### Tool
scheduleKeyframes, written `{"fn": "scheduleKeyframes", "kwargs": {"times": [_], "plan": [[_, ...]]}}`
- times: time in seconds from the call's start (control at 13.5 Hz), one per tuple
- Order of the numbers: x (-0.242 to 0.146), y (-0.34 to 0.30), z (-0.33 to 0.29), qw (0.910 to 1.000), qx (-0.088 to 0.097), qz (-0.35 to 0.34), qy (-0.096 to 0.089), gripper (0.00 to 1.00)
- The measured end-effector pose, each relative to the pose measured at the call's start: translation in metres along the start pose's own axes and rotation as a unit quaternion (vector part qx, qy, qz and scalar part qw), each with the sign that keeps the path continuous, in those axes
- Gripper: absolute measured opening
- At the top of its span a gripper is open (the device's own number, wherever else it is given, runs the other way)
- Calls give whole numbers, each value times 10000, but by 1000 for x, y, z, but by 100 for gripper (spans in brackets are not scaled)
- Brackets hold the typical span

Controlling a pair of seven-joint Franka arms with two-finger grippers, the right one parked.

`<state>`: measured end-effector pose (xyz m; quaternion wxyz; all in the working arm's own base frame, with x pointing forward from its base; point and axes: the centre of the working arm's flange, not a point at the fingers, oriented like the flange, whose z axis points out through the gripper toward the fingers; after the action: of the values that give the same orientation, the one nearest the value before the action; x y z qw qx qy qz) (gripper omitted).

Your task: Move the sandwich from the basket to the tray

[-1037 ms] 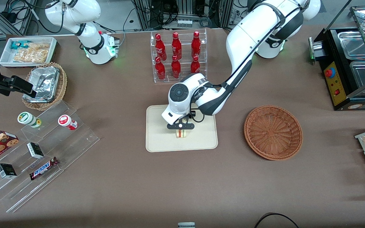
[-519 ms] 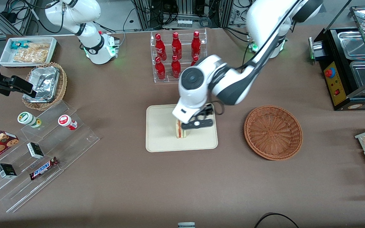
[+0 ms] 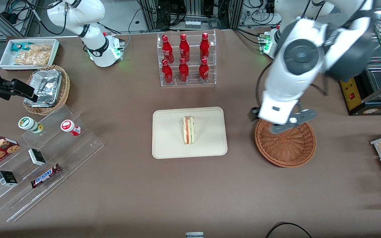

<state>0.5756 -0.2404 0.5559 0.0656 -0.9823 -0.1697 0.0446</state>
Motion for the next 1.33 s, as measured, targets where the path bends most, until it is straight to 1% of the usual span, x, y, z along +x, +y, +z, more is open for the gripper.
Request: {"fn": "scheduleKeyframes", "kwargs": {"times": [0.07,0.15,0.3,0.44,0.67,0.96,1.26,1.33], "plan": [[7,-24,-8,9998,-55,145,-160,100],[14,-49,-15,9991,-91,305,-280,100],[24,-96,-25,9969,-73,647,-448,100],[26,-132,-28,9940,-46,976,-493,100],[19,-174,-28,9898,28,1328,-524,100],[19,-213,-29,9861,-37,1572,-542,100],[22,-235,-17,9844,-77,1641,-633,100],[23,-235,-14,9843,-85,1649,-619,100]]}}
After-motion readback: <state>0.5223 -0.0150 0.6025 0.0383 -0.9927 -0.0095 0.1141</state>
